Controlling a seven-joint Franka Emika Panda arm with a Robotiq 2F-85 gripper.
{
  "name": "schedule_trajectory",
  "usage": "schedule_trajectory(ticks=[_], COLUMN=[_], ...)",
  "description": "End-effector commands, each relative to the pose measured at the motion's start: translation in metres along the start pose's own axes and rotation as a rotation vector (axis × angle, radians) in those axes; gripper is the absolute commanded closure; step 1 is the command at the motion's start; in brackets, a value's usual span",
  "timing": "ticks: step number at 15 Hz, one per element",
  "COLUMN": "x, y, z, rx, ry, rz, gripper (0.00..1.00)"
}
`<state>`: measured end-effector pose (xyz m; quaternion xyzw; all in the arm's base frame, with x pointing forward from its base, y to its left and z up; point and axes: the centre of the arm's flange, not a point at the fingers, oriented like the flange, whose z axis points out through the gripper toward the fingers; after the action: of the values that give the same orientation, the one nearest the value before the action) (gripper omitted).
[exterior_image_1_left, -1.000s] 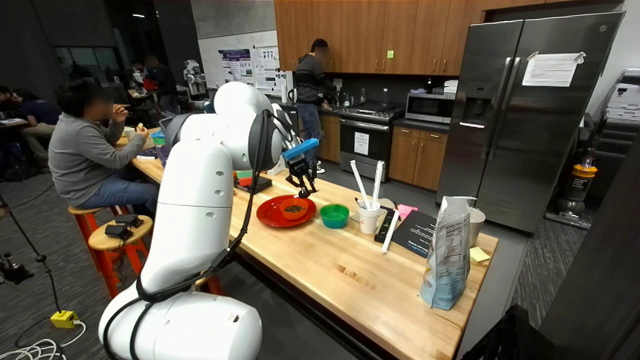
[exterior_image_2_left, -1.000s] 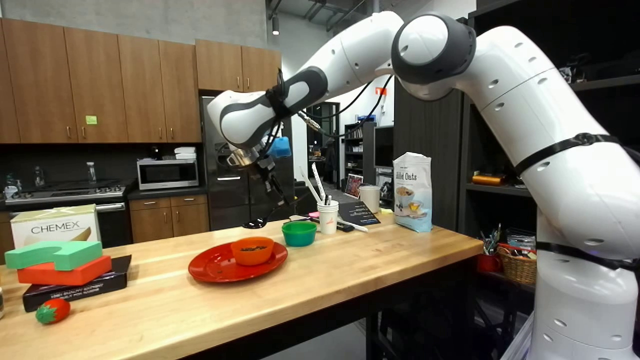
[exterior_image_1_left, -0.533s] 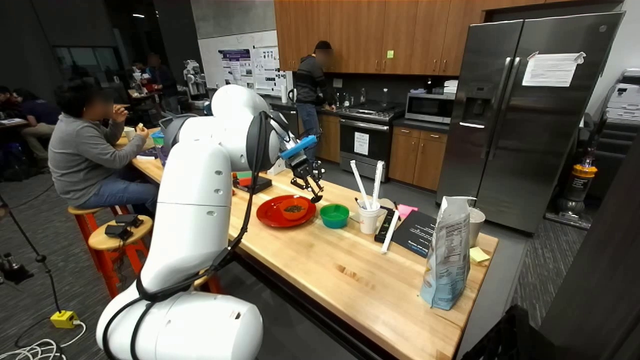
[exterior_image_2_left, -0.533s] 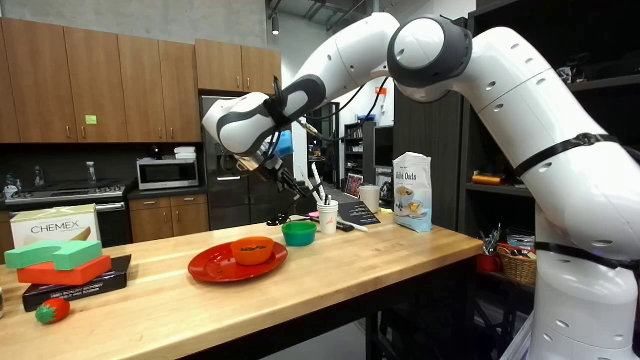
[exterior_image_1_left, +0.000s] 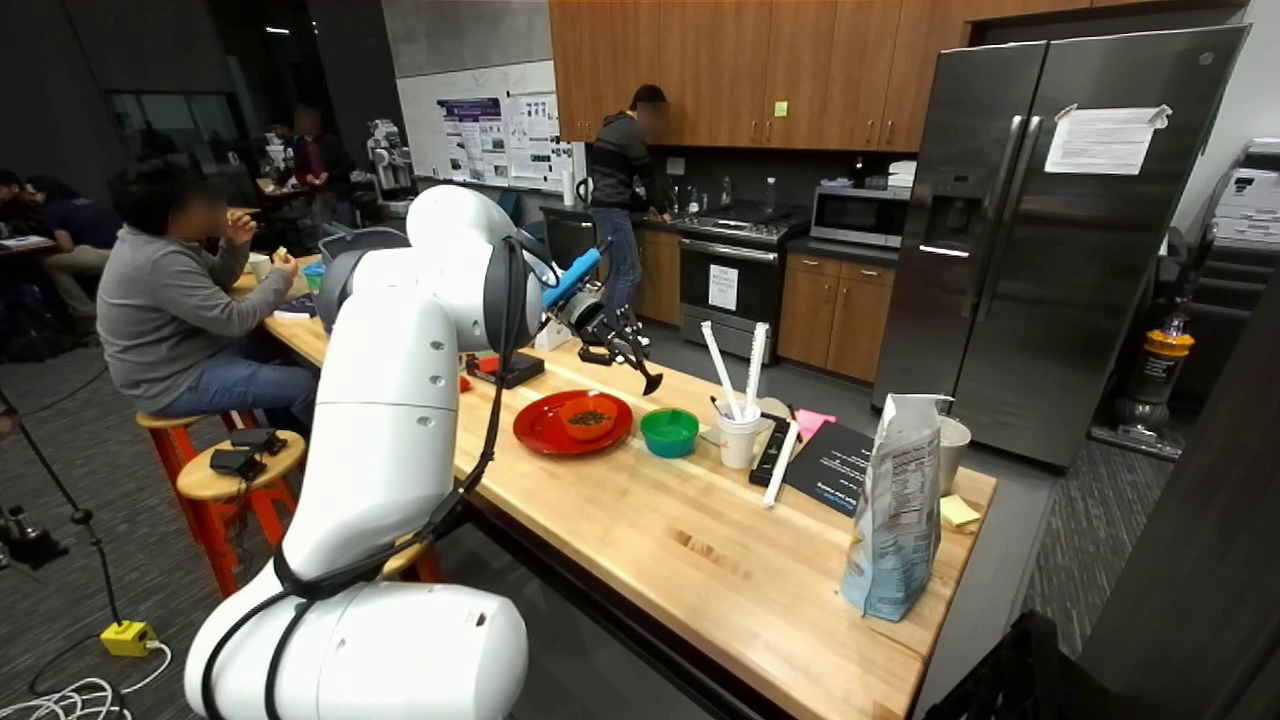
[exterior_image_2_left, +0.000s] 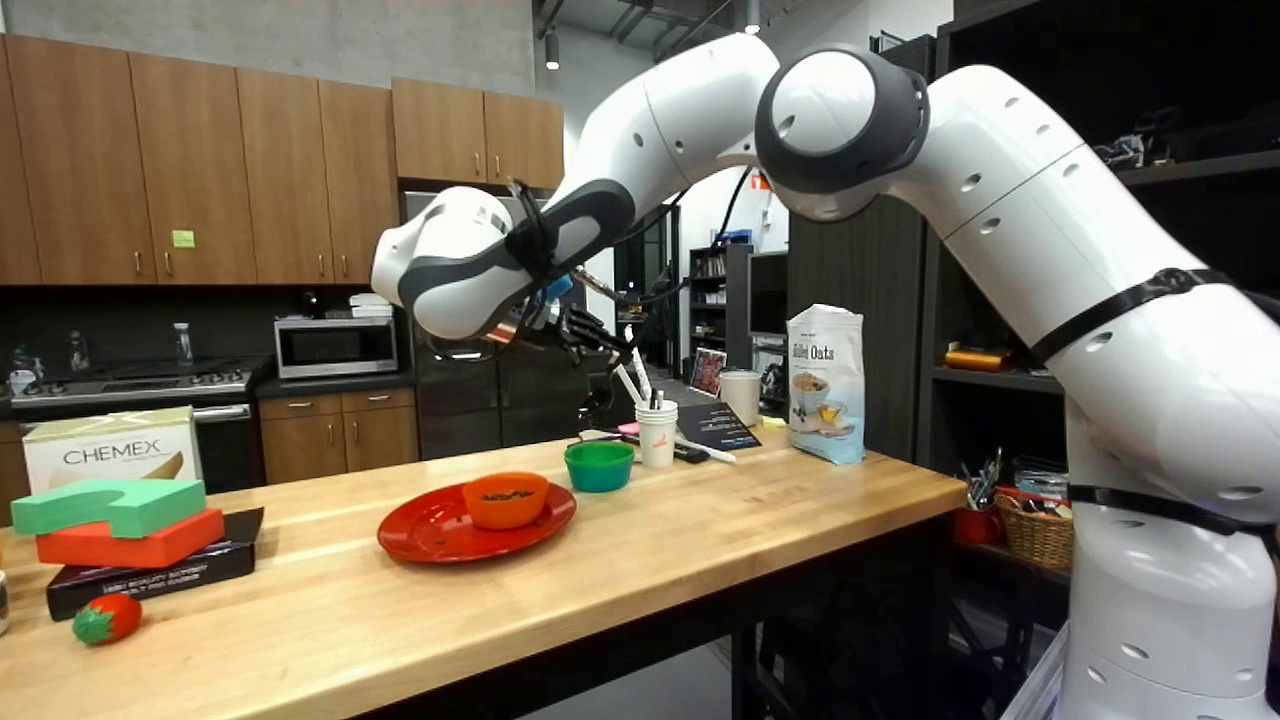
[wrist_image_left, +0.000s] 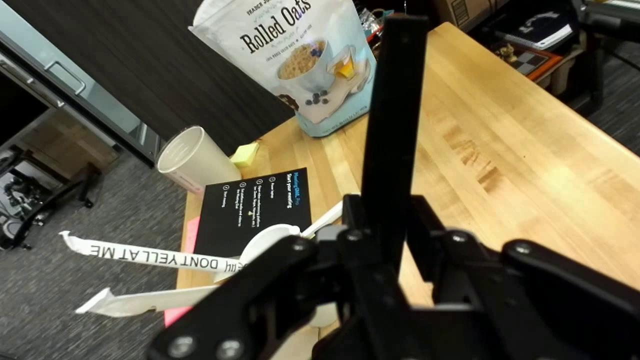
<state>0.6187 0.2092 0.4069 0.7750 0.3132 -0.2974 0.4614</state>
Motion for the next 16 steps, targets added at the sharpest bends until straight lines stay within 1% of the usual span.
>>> schedule_trajectory(ticks=[1, 3, 4, 6, 8, 10, 12, 15, 16], x=[0.001, 0.002, 0.002, 0.012, 0.022, 0.032, 0.037, 0.040, 0.040], y=[-0.002, -0.002, -0.001, -0.004, -0.007, -0.009, -0.010, -0.008, -0.019], z=[-0.001, -0.001, 0.000, -0.008, -0.019, -0.031, -0.041, -0.050, -0.044], rx=[-0.005, -0.005, -0.003, -0.019, -0.040, -0.068, -0.091, -0.111, -0.088], ry=[-0.005, -0.008, -0.010, 0.023, 0.083, 0.162, 0.229, 0.293, 0.263], rz=[0.001, 0.002, 0.004, -0.015, -0.041, -0.065, -0.082, -0.107, -0.088], gripper=[0.75, 0.75, 0.94, 0.94, 0.94, 0.94, 0.94, 0.94, 0.75])
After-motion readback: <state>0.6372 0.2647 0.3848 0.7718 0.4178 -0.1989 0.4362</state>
